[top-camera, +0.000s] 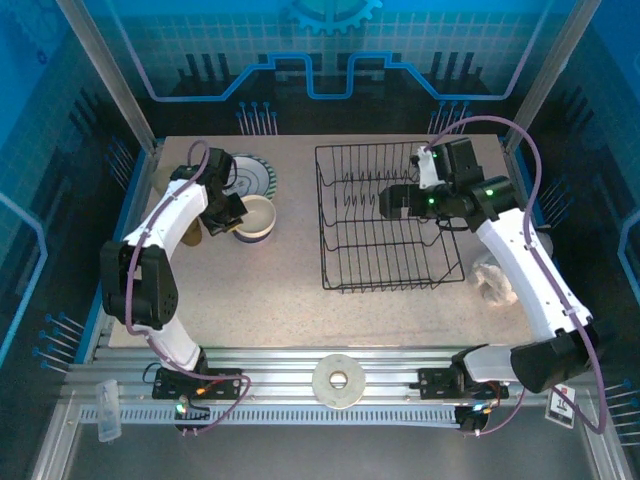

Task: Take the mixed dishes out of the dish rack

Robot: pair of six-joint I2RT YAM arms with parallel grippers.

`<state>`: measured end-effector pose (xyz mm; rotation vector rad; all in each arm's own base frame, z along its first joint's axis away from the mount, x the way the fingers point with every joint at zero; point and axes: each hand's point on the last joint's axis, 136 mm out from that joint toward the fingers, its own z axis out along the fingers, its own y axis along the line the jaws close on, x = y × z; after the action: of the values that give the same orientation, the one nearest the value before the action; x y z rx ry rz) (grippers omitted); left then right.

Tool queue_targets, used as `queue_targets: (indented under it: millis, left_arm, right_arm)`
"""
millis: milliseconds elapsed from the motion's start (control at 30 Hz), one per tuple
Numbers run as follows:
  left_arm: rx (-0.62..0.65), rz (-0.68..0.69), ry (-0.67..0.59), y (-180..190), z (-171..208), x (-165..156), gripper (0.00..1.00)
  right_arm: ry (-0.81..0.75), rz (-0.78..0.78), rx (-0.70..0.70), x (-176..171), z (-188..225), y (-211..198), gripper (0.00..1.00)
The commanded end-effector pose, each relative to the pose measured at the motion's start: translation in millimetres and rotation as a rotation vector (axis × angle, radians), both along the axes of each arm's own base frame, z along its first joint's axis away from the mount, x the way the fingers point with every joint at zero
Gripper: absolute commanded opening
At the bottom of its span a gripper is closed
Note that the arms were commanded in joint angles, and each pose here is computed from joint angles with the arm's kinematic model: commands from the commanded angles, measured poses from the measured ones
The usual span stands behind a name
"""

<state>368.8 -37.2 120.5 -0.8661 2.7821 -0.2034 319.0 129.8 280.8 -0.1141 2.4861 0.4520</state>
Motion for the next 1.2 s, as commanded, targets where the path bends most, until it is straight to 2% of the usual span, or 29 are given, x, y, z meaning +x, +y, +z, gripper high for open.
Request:
queue_targets:
  millis: [0,267,467,533,667,700,967,1100,1167]
  left_arm:
    - [-0.011,-0.003,-0.015,4.8,-8.0,7.0,0.0]
    - [-0.028,0.002,-0.025,4.6,-20.3,8.6,0.0]
    - [-0.031,0.01,-0.014,4.9,-26.8,8.8,0.0]
    - [-0.033,0.013,-0.016,5.2,-24.9,8.2,0.04]
    - [-0.026,0.016,-0.039,6.8,-14.4,6.9,0.21]
    - [-0.025,0.017,-0.045,7.4,-11.5,6.6,0.29]
    - [-0.025,0.013,-0.098,7.9,18.0,4.3,0.68]
    - [-0.032,-0.002,-0.13,6.4,35.4,3.0,0.93]
    - [-0.03,-0.006,-0.149,6.7,44.1,1.9,0.99]
  right_arm:
    - [0.014,-0.086,0.036,-1.3,-1.5,-21.2,1.0]
    - [0.07,-0.255,0.048,-0.3,-26.6,-72.5,1.0]
    - [0.082,-0.318,0.08,4.2,-51.2,-93.8,1.0]
    - [0.092,-0.326,0.096,5.5,-57.1,-96.2,1.0]
    - [0.089,-0.324,0.108,6.2,-61.1,-96.1,1.0]
    - [0.088,-0.324,0.105,5.7,-61.7,-96.5,1.0]
    - [0.129,-0.37,0.073,7.5,-81.3,-111.4,1.0]
    - [0.143,-0.396,0.073,13.9,-92.0,-120.5,1.0]
    - [0.138,-0.404,0.073,19.2,-94.4,-124.5,1.0]
